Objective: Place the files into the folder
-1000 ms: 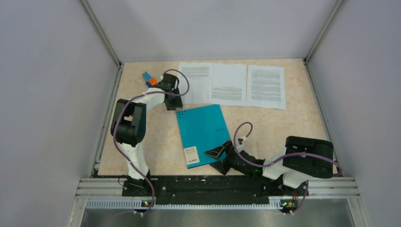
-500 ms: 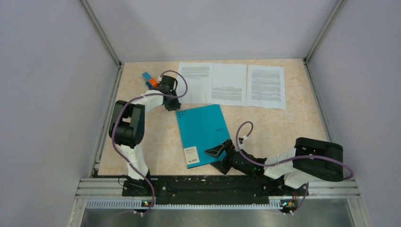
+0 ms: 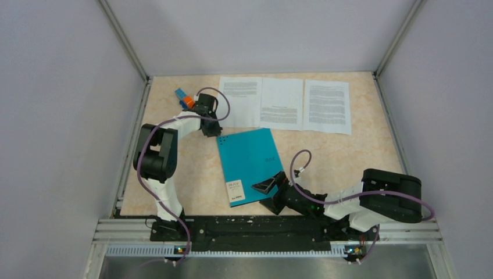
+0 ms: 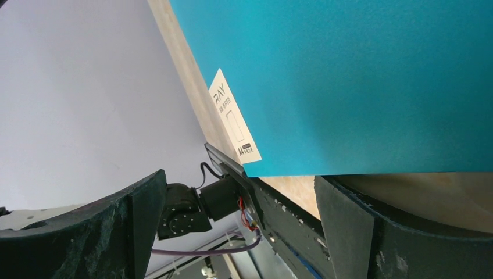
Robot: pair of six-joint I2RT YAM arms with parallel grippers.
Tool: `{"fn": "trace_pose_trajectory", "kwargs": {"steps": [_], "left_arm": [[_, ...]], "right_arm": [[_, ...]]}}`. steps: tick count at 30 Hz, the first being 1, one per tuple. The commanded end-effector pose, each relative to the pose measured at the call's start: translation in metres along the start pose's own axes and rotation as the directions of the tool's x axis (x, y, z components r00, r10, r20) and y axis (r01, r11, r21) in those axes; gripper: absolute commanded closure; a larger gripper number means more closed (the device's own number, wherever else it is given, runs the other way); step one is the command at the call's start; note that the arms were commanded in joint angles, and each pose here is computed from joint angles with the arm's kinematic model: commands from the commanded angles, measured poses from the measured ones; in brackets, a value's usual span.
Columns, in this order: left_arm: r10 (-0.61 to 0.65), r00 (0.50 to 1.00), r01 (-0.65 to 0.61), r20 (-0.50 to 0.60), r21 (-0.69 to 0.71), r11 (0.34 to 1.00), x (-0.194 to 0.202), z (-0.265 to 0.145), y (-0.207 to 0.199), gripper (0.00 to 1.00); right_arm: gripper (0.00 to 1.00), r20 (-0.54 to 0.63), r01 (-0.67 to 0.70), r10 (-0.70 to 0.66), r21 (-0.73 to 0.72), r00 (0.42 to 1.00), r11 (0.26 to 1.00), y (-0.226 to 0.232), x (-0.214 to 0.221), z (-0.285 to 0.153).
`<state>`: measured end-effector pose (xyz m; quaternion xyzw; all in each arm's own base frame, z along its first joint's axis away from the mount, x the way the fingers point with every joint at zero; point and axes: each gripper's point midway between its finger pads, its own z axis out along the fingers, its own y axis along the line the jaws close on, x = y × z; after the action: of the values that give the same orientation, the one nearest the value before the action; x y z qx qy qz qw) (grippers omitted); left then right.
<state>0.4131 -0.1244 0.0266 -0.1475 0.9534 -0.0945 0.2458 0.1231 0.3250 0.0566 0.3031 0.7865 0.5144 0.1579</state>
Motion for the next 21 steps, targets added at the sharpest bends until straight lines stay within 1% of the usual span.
{"fn": "trace_pose_trajectory", "kwargs": {"steps": [1,10,13,19,21], "left_arm": [[-0.005,0.999,0.004,-0.053,-0.015,1.000,0.017,-0.003,0.006,0.79],[-0.005,0.998,0.004,-0.055,-0.017,1.000,0.018,-0.001,0.006,0.80],[-0.005,0.999,0.004,-0.053,-0.015,1.000,0.017,-0.002,0.006,0.81],[-0.005,0.999,0.004,-0.053,-0.016,1.000,0.020,-0.003,0.007,0.81],[-0.006,0.998,0.007,-0.069,0.008,1.000,0.023,-0.003,0.004,0.81]], "right_arm": [[0.04,-0.029,0.003,-0.004,-0.025,1.000,1.000,0.014,0.011,0.001],[0.02,0.007,-0.039,0.040,-0.058,0.999,0.998,0.013,0.002,0.002],[0.03,0.015,-0.065,0.067,-0.098,0.998,0.993,0.017,-0.002,-0.001],[0.03,0.048,-0.080,0.085,-0.099,0.995,0.992,0.015,-0.010,-0.001],[0.03,0.062,-0.074,0.080,-0.095,0.995,0.993,0.016,-0.011,0.000]]}}
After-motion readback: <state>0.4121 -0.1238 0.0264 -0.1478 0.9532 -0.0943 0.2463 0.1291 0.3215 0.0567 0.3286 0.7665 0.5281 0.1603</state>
